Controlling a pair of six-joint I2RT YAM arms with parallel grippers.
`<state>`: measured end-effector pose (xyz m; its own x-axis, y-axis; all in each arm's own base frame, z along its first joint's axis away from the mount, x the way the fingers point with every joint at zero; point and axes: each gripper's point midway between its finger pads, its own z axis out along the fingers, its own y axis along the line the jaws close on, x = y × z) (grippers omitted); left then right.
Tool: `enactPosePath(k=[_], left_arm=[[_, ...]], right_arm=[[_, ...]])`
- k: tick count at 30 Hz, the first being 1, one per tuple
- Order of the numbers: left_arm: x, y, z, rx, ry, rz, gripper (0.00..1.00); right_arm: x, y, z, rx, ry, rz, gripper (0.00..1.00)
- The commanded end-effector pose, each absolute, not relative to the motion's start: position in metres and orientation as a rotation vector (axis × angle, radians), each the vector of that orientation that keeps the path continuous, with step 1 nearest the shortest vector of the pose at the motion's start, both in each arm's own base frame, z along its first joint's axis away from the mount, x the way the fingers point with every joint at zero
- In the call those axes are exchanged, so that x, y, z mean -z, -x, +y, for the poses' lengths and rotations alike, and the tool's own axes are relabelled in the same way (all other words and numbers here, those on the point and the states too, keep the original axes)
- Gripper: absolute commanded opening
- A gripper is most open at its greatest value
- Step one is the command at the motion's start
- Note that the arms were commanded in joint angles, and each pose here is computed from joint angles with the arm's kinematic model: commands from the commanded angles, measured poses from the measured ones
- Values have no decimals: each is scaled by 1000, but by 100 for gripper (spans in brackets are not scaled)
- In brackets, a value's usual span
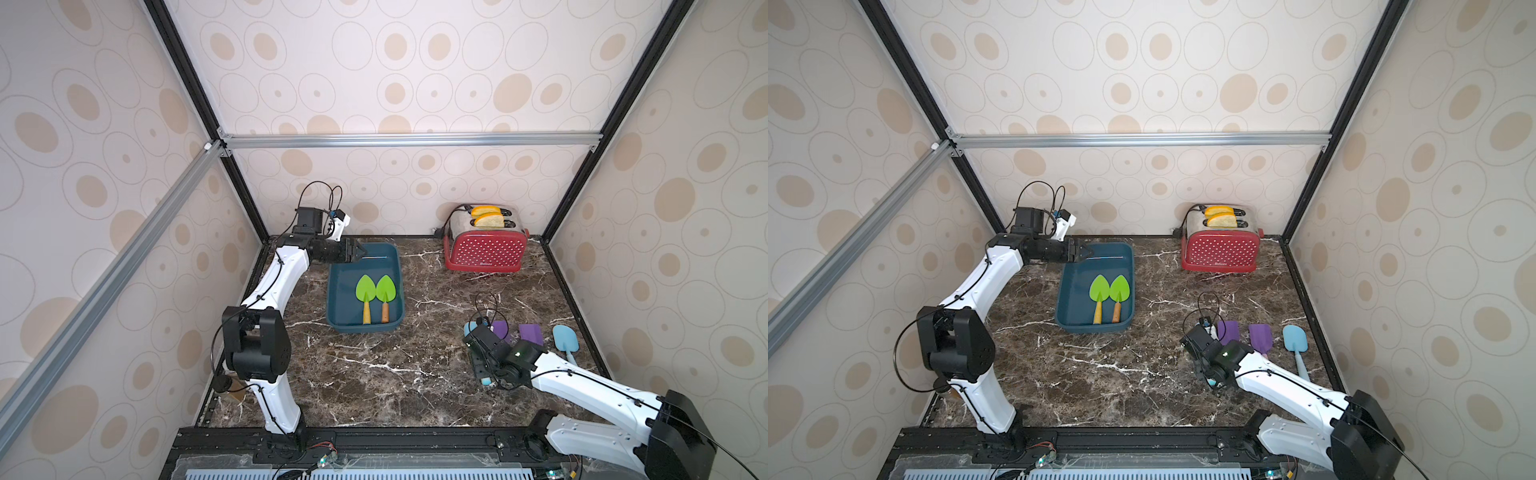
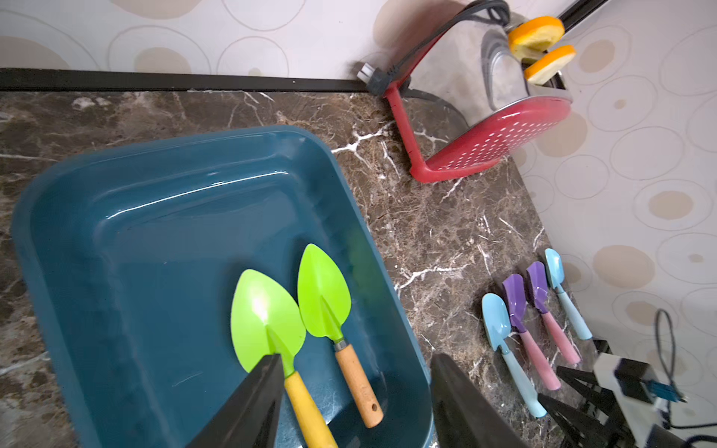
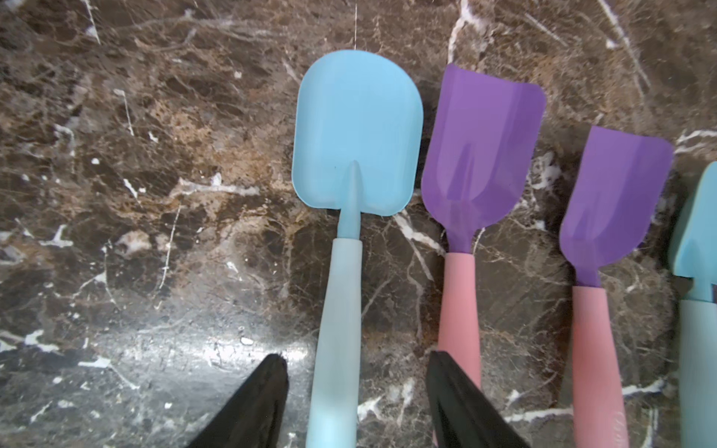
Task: Put the shovel into the storage box
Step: Pick up the shovel from the center of the board.
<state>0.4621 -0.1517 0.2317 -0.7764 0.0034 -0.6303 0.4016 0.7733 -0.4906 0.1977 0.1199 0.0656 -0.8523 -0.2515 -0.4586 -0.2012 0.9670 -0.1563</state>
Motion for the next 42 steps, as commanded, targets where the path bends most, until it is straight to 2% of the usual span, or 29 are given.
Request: enactPosePath(k=[1,6,18,26,29,34,42], left_arm=[[-238,-454,-170,864,-310,2299,64],[-240,-437,-187,885,-344,2278,64],[-246,-424,-192,950,-306,2221,68],[-238,-416,-197,995,-291,2215,69],[-238,-413,-199,1015,-288,2208,69],[-235,-407,-201,1049,-263,2197,69],[-236,-401,-197,1067,-188,2173,73]], right_arm=[[-50,-200,125,81,300,2653,62],[-33,-198,125,55,277,2697,59],[-1,-184,121,27,214,2783,53],[7,-177,120,15,207,2817,23],[7,-177,126,-19,230,2825,15],[-9,-187,142,-67,305,2795,7],[-65,-212,173,-68,490,2680,3]])
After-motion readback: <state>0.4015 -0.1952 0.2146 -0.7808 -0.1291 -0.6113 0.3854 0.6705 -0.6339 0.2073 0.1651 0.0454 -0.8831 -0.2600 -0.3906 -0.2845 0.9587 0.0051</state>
